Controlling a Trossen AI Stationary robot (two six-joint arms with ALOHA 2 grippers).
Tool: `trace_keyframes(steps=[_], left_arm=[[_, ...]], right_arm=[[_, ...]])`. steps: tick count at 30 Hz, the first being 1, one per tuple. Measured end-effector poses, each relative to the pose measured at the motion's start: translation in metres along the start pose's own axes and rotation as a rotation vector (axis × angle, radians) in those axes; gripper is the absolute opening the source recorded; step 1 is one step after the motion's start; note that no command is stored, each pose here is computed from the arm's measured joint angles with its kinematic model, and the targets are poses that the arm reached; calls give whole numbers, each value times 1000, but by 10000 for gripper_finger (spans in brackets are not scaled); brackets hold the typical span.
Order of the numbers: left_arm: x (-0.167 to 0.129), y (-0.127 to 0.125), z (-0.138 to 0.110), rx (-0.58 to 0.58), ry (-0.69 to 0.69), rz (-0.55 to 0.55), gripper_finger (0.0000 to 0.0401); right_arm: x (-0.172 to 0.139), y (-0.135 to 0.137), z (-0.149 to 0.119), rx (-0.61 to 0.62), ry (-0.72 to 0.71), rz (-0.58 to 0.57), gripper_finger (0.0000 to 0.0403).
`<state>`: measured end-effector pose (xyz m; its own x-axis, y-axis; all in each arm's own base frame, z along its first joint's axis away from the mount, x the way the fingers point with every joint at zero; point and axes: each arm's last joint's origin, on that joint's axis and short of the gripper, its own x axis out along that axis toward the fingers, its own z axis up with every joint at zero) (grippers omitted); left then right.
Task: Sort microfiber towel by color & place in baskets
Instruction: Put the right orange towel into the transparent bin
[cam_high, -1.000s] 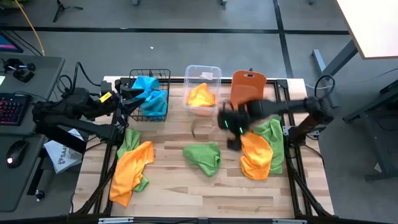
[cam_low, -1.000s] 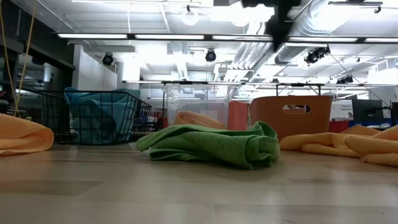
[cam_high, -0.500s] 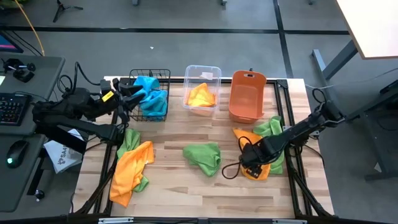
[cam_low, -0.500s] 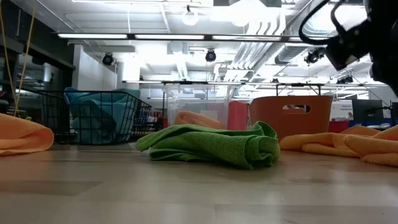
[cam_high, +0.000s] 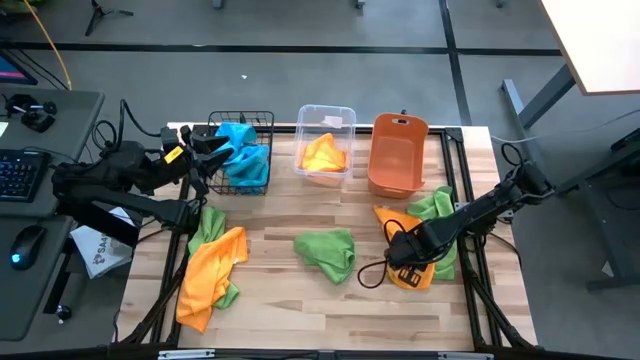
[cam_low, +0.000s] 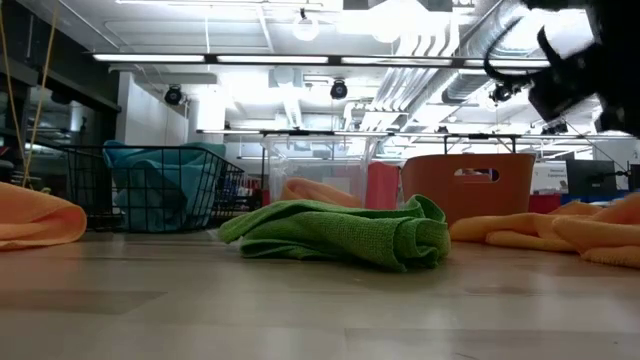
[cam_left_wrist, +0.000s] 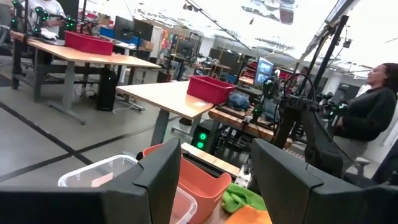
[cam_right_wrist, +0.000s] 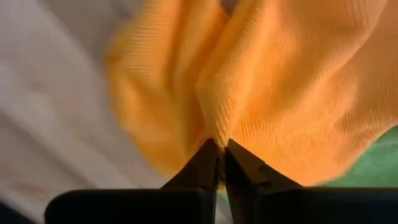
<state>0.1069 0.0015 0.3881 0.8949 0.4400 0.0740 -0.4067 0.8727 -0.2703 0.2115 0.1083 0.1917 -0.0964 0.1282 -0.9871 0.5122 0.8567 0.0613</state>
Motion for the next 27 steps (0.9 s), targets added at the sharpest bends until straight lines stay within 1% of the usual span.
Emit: trace_keyframes(steps=[2, 4, 6, 7, 10, 13, 15, 18, 21, 24, 25, 27], left_arm=[[0, 0, 0, 4, 0, 1, 186], [0, 1, 0, 17, -4, 17, 186], [0, 1, 0, 26, -10, 48, 186], [0, 2, 0, 29, -14, 66, 186], [0, 3, 1, 36, -22, 105, 186], [0, 3, 1, 36, -23, 109, 186], [0, 3, 1, 35, -23, 108, 186], [0, 3, 1, 23, -24, 108, 186], [0, 3, 1, 14, -26, 107, 186], [0, 3, 3, -24, -41, 102, 186], [0, 2, 4, -41, -53, 95, 186], [0, 1, 6, -64, -71, 77, 186]], right_arm=[[-18, 7, 4, -28, -13, 44, 13], [-48, 14, 9, -94, -57, 135, 4], [-90, 19, 13, -166, -178, 256, 7], [-112, 19, 14, -197, -254, 294, 8], [-172, 11, 16, -272, -536, 340, 3], [-225, -2, 21, -299, -835, 341, 3], [-254, -10, 29, -334, -1014, 329, 2], [-283, -25, 49, -355, -1238, 248, 1], [-301, -45, 73, -312, -1359, 140, 1], [-307, -66, 100, -248, -1410, 53, 1], [-307, -72, 111, -222, -1422, 37, 1], [-306, -85, 134, -192, -1448, 42, 1]])
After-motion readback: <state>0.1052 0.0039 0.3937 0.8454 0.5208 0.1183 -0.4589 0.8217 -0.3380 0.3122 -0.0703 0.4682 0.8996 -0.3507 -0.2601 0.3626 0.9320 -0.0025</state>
